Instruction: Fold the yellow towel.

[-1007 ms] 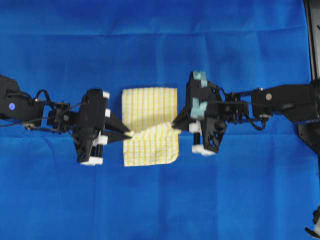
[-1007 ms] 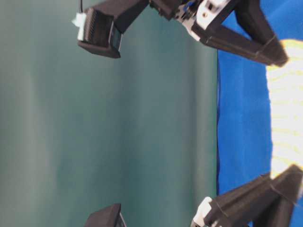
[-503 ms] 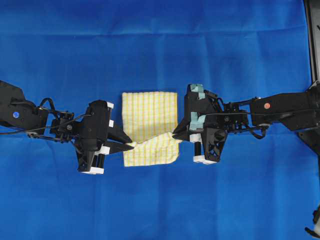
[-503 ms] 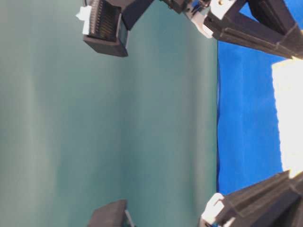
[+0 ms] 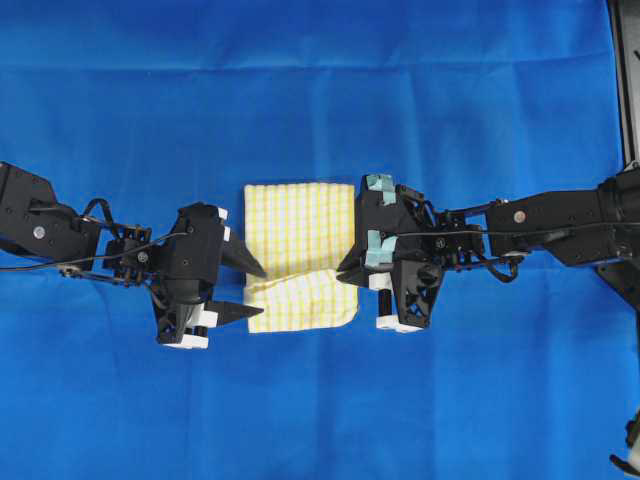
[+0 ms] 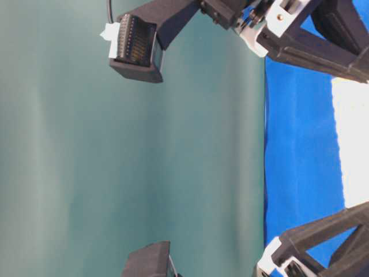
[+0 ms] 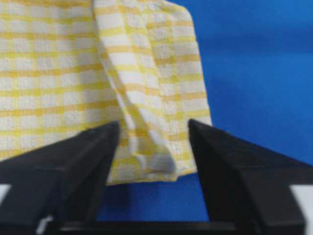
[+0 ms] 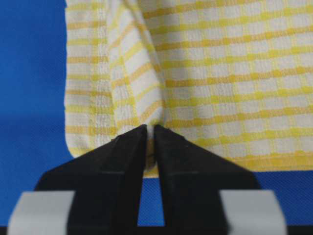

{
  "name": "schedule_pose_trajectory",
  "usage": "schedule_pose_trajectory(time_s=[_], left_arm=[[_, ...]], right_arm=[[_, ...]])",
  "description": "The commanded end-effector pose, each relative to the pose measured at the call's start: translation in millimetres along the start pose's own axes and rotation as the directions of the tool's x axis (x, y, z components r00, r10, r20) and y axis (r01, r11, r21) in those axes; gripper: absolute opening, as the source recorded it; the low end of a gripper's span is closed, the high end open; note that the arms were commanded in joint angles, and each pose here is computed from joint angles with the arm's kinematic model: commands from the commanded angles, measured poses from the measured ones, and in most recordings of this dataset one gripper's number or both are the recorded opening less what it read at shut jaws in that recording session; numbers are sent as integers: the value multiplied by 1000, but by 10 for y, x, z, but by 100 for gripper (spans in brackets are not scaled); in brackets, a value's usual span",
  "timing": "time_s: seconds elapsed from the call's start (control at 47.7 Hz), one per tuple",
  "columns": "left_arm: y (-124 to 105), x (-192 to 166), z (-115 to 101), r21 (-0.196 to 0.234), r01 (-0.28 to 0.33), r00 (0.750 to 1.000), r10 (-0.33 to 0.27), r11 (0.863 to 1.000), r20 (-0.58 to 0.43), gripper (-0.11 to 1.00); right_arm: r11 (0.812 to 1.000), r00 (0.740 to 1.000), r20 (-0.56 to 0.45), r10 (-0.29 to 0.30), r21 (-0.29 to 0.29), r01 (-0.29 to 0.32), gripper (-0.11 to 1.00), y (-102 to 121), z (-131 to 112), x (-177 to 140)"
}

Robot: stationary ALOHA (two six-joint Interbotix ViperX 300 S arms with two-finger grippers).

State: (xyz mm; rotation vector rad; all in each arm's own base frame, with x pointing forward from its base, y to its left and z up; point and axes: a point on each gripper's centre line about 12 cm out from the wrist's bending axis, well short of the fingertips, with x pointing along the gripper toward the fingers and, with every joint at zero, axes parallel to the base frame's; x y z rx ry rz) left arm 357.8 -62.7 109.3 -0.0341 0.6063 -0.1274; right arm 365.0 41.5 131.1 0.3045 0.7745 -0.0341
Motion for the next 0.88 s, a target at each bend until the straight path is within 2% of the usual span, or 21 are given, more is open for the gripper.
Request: schedule_pose_trajectory(time_s=[0.0, 0.126, 0.189, 0.378, 0.503, 0.692, 0.86], left_arm=[[-13, -32, 93, 5, 3, 1000, -3, 1000, 29, 56], [-21, -103, 169, 8, 5, 999, -6, 1000, 38, 53], [-21, -160, 220, 8, 6, 999, -6, 1000, 40, 53], [-24, -406, 358, 10, 9, 998, -9, 1000, 55, 53], [15, -624, 417, 3, 2, 995, -3, 1000, 101, 53], [75, -967, 398, -9, -7, 987, 9, 1000, 162, 53], [97, -1233, 322, -11, -9, 975, 11, 1000, 224, 53]], right_arm=[[1000, 999, 38, 17, -1, -17, 25, 61, 128, -45], [1000, 999, 34, 17, -5, -17, 60, 79, 169, -140], [1000, 999, 36, 19, -13, -18, 69, 93, 203, -216], [999, 997, 72, 26, -43, -23, 66, 100, 289, -510], [999, 995, 101, 22, -49, -17, 67, 38, 289, -692], [1000, 989, 150, 2, -27, 2, 67, -136, 184, -1005], [1000, 975, 221, -2, -29, 8, 67, -246, 66, -1337]])
